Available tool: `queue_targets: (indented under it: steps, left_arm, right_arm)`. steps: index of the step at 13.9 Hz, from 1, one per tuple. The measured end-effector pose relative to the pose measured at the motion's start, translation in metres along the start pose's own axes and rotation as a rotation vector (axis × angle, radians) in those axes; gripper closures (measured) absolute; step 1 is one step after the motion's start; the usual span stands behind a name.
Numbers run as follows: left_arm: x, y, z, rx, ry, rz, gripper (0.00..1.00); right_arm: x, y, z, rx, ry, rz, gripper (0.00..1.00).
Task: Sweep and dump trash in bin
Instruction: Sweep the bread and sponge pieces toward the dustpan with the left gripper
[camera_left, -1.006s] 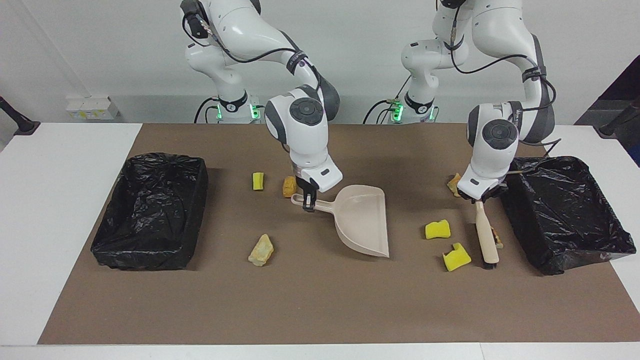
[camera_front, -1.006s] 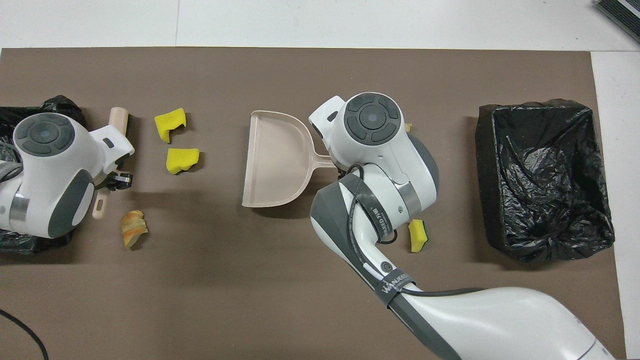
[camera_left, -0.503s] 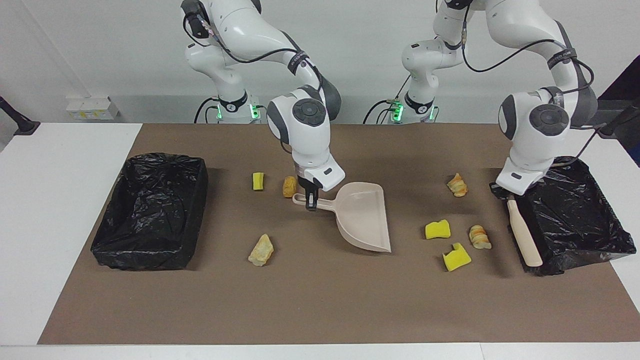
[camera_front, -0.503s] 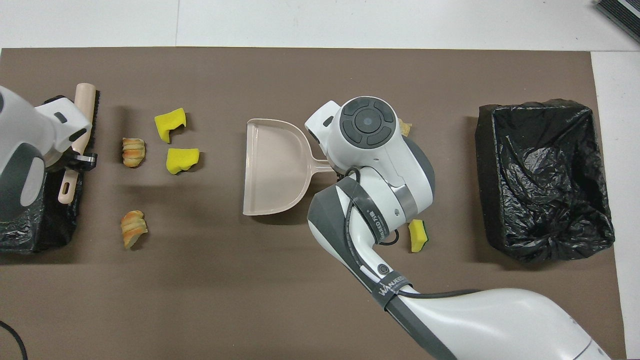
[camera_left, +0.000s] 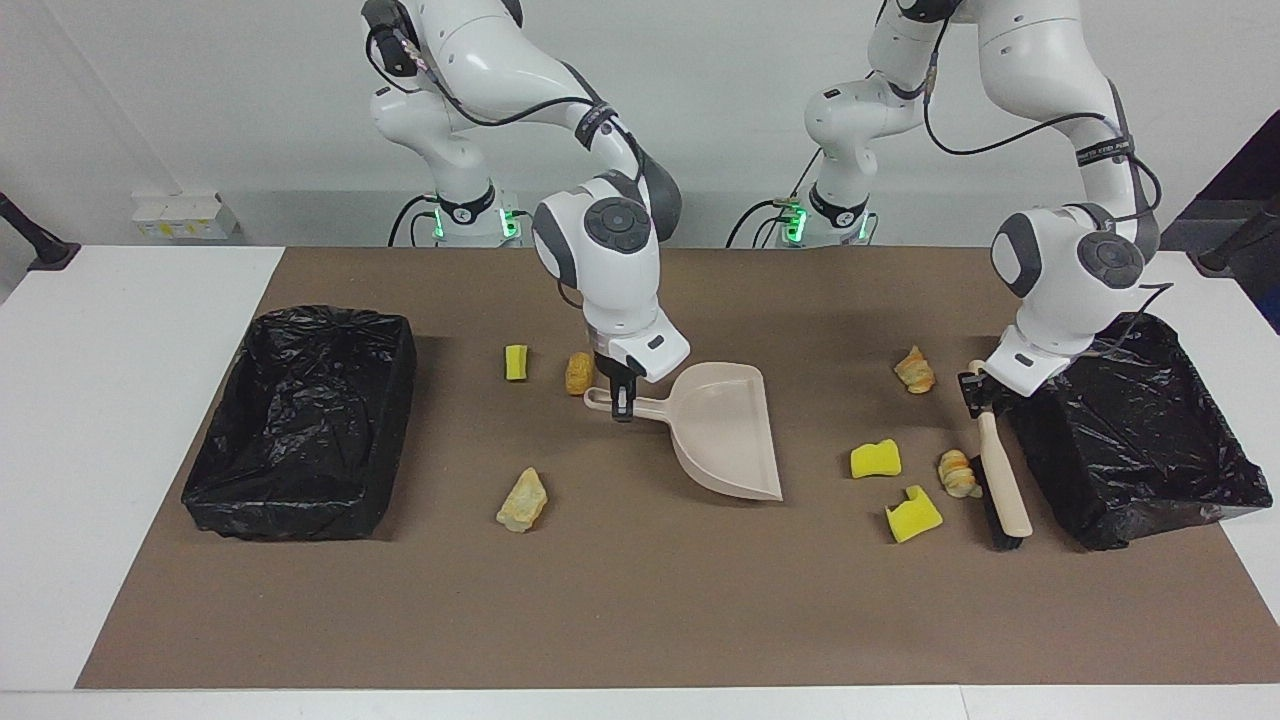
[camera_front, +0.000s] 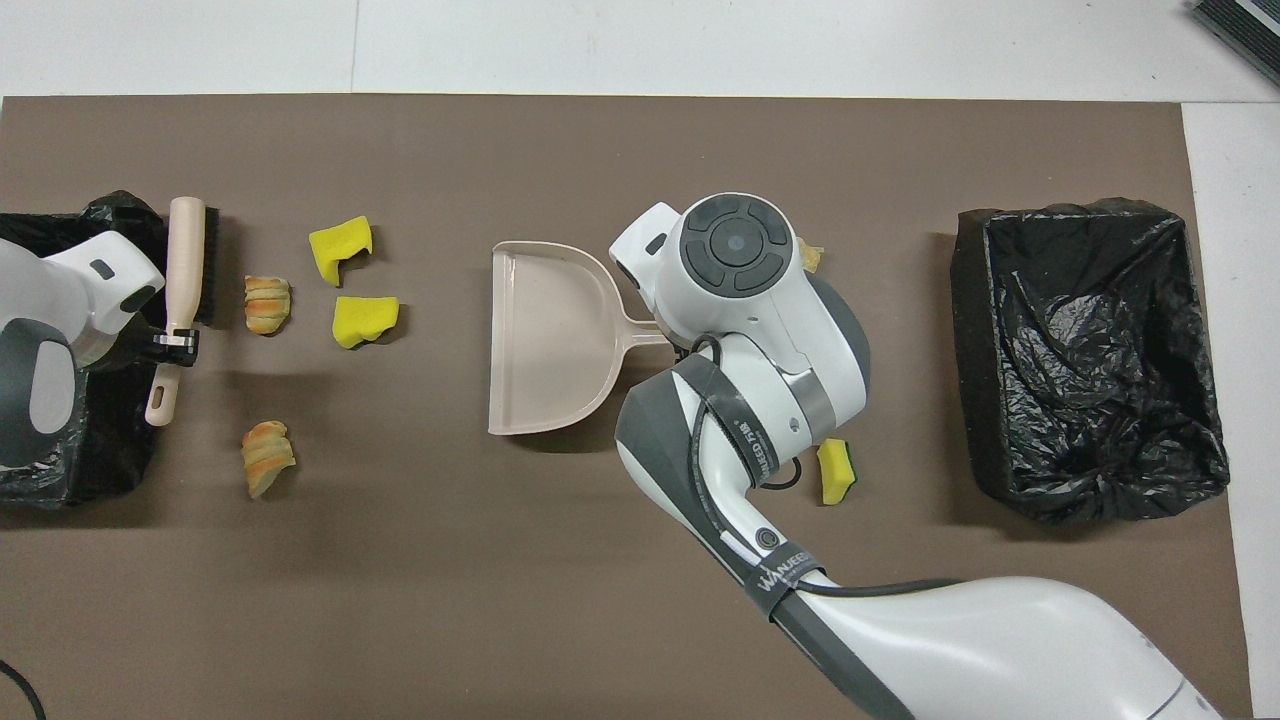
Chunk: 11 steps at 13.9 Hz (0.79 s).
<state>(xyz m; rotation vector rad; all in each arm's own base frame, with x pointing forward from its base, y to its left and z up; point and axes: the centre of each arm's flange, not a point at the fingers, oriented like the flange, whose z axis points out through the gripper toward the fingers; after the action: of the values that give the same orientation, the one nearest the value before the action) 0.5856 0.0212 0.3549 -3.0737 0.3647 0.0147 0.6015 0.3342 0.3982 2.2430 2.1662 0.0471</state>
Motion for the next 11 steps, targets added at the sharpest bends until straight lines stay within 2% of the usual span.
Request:
queue_targets:
  steps: [4,6,8,11]
  left_arm:
    - [0.007,0.051,0.003,-0.017,-0.01,0.191,0.74]
    - [0.005,0.073,0.003,-0.021,-0.035,0.257,0.74]
    - [-0.001,0.09,0.002,-0.025,-0.072,0.295,0.74]
    - [-0.004,0.092,-0.008,-0.022,-0.081,0.299,0.74]
  right_arm:
    - [-0.001,0.0,0.0,-0.001,0.0,0.001,0.68]
    - [0.0,0.0,-0.001,-0.001,0.0,0.0,0.68]
    - [0.0,0.0,-0.001,-0.001,0.0,0.0,0.68]
    - [0.0,0.0,-0.001,-0.002,0.001,0.0,0.68]
